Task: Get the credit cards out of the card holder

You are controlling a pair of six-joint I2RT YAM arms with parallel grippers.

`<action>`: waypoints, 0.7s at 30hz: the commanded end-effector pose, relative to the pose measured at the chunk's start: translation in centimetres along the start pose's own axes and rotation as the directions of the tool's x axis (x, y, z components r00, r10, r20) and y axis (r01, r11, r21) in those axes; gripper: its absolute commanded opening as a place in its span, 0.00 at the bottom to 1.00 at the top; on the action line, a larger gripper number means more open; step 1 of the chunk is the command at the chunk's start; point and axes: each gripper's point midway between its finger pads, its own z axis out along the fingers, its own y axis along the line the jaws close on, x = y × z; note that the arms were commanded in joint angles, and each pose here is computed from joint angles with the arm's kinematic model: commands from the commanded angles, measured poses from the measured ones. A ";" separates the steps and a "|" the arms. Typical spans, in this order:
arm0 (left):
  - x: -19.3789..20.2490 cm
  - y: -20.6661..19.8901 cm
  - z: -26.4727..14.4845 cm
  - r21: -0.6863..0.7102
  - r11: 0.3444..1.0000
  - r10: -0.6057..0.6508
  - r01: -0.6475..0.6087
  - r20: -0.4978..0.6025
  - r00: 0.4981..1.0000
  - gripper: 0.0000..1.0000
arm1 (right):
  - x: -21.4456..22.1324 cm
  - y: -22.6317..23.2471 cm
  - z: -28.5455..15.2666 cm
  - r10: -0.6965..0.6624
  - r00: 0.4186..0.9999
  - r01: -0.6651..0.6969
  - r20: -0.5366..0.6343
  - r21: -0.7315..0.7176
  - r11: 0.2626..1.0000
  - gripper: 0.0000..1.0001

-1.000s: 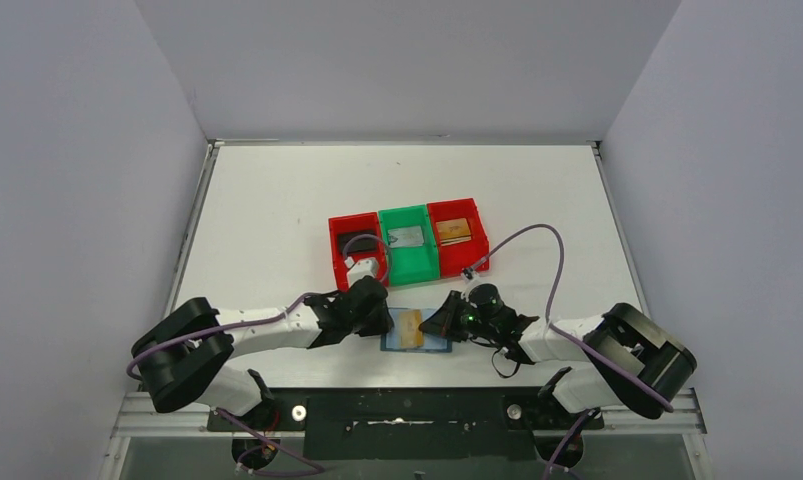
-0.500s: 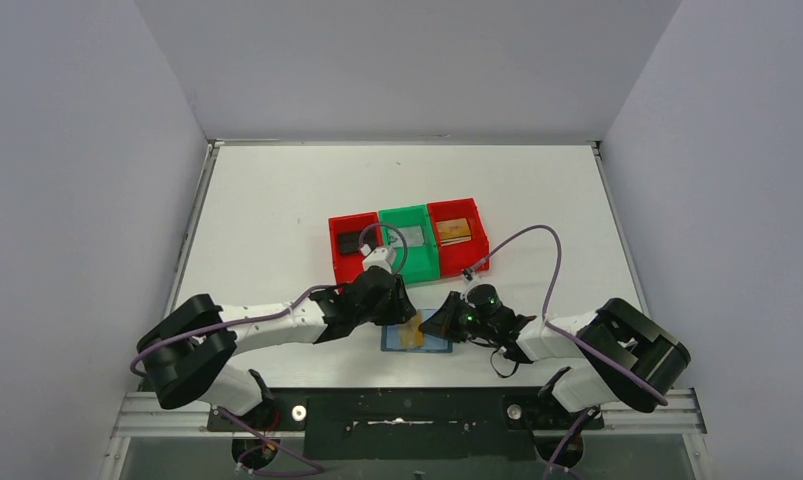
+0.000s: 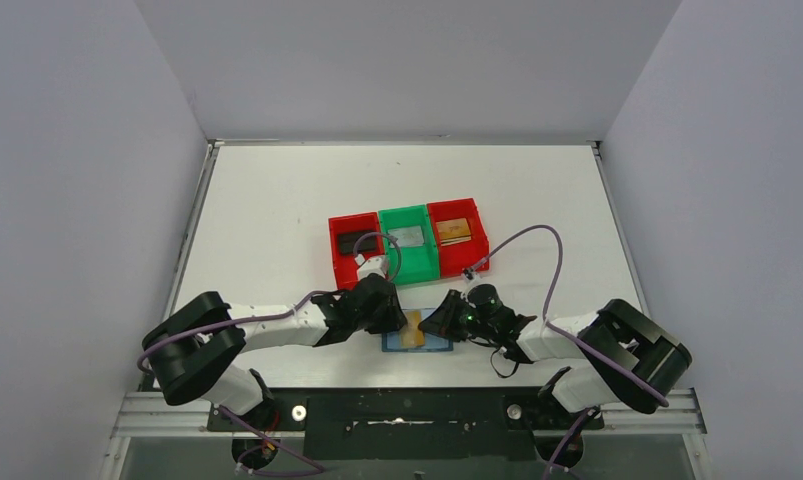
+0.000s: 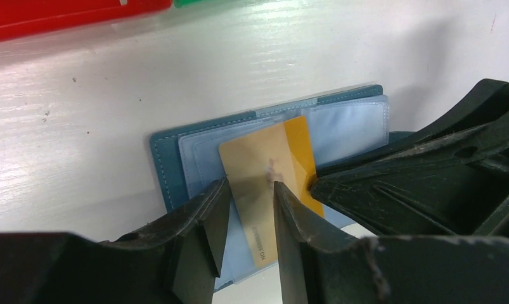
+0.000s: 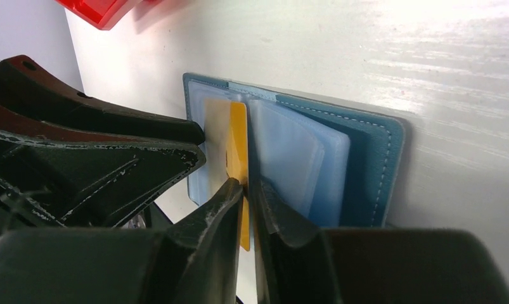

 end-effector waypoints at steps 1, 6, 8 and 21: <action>2.5 3.5 -0.1 -0.121 0.992 0.022 -0.032 -0.082 0.996 0.31 | -1.5 1.6 0.2 -0.004 0.998 0.008 0.062 -0.061 0.998 0.18; 2.6 3.7 -0.2 -0.126 0.992 0.017 -0.027 -0.080 0.997 0.29 | -1.4 1.6 0.5 0.031 0.998 -0.026 0.059 -0.077 0.997 0.28; 2.6 3.7 -0.3 -0.124 0.992 0.017 -0.026 -0.075 0.997 0.28 | -1.3 2.0 0.6 0.031 0.998 -0.026 0.049 -0.103 0.994 0.29; 2.1 4.3 -1.2 -0.131 0.991 0.009 -0.013 -0.033 0.999 0.27 | -1.9 0.7 -0.4 -0.011 0.997 0.012 0.074 -0.014 1.000 0.03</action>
